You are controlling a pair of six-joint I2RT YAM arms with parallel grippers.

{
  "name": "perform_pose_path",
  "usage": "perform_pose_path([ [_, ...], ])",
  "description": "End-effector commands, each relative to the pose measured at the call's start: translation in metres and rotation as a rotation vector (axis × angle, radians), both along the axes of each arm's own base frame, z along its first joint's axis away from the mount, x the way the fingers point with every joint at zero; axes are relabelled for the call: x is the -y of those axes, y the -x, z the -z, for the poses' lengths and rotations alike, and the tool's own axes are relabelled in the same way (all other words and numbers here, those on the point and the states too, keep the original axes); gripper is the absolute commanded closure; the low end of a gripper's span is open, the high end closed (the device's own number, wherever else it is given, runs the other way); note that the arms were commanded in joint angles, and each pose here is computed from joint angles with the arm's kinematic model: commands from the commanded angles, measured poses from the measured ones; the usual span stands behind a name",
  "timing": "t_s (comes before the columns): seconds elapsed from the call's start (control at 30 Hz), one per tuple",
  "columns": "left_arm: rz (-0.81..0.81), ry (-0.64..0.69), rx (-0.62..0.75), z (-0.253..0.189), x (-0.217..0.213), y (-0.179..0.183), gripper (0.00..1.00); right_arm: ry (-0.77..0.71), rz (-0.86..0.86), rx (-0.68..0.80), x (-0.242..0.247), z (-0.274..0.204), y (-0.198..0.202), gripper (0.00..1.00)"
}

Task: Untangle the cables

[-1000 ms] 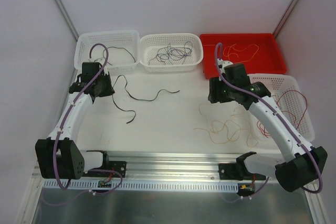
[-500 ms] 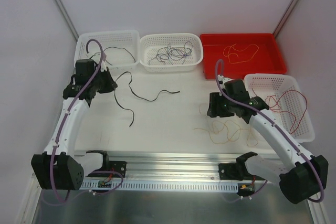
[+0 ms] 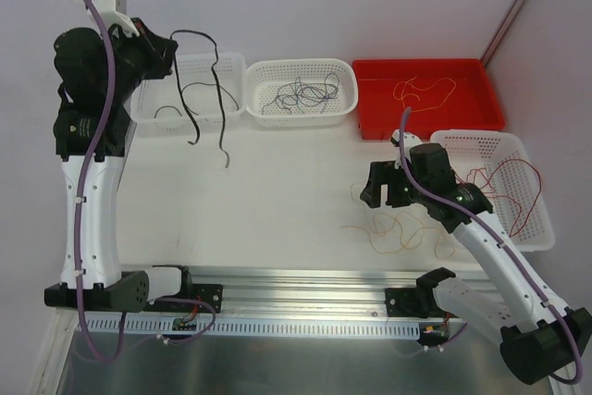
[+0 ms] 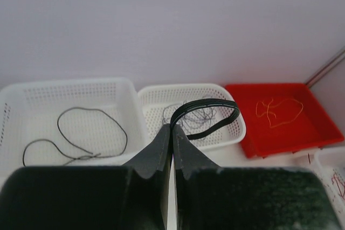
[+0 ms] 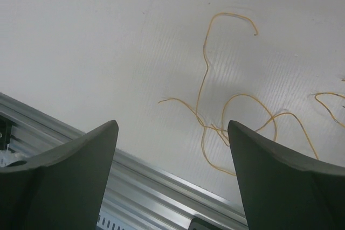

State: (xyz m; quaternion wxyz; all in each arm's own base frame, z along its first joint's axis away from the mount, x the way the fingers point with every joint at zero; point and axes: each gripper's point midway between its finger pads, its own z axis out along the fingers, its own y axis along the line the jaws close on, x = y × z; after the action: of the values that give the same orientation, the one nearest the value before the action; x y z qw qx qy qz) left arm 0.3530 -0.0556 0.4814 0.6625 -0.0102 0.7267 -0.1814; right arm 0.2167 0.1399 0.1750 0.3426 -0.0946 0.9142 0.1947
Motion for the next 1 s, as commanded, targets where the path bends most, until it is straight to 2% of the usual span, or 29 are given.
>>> perform_pose_path([
  [0.0,-0.083,0.008,0.093,-0.046,-0.013,-0.021,1.0,-0.051,-0.048,0.024,-0.009,-0.013,0.007,0.13],
  [0.07,-0.115,-0.014,0.095,-0.049,-0.02,-0.045,1.0,-0.067,-0.064,0.024,-0.012,-0.015,0.009,0.12],
  [0.13,-0.139,-0.027,0.162,-0.077,-0.024,-0.051,1.0,-0.062,-0.096,0.033,-0.013,-0.017,0.011,0.12],
  [0.17,-0.146,-0.036,0.147,-0.071,-0.026,-0.069,1.0,-0.066,-0.103,0.035,-0.014,-0.018,0.012,0.12],
  [0.2,-0.191,-0.041,0.188,-0.088,-0.04,-0.07,1.0,-0.069,-0.107,0.034,-0.015,-0.019,0.012,0.12],
  [0.23,-0.205,-0.054,0.171,-0.08,-0.045,-0.088,1.0,-0.074,-0.114,0.028,-0.016,-0.019,0.013,0.12],
  [0.3,-0.239,-0.062,0.212,-0.095,-0.056,-0.095,1.0,-0.073,-0.121,0.026,-0.017,-0.019,0.013,0.12],
  [0.33,-0.272,-0.072,0.193,-0.084,-0.067,-0.114,1.0,-0.069,-0.122,0.024,-0.016,-0.019,0.013,0.12],
  [0.5,-0.357,-0.084,0.21,-0.071,-0.102,-0.158,1.0,-0.041,-0.119,0.012,-0.012,-0.017,0.014,0.12],
  [0.57,-0.421,-0.086,0.195,-0.054,-0.121,-0.179,1.0,-0.03,-0.118,0.006,-0.011,-0.017,0.015,0.12],
  [0.7,-0.449,-0.103,0.12,0.0,-0.137,-0.221,1.0,-0.021,-0.107,-0.006,-0.008,-0.014,0.016,0.12],
  [0.83,-0.458,-0.122,-0.017,0.079,-0.146,-0.258,1.0,-0.005,-0.092,-0.03,-0.006,-0.008,0.016,0.12],
  [0.97,-0.423,-0.129,-0.187,0.167,-0.145,-0.275,1.0,-0.005,-0.092,-0.041,-0.007,-0.007,0.016,0.12],
])
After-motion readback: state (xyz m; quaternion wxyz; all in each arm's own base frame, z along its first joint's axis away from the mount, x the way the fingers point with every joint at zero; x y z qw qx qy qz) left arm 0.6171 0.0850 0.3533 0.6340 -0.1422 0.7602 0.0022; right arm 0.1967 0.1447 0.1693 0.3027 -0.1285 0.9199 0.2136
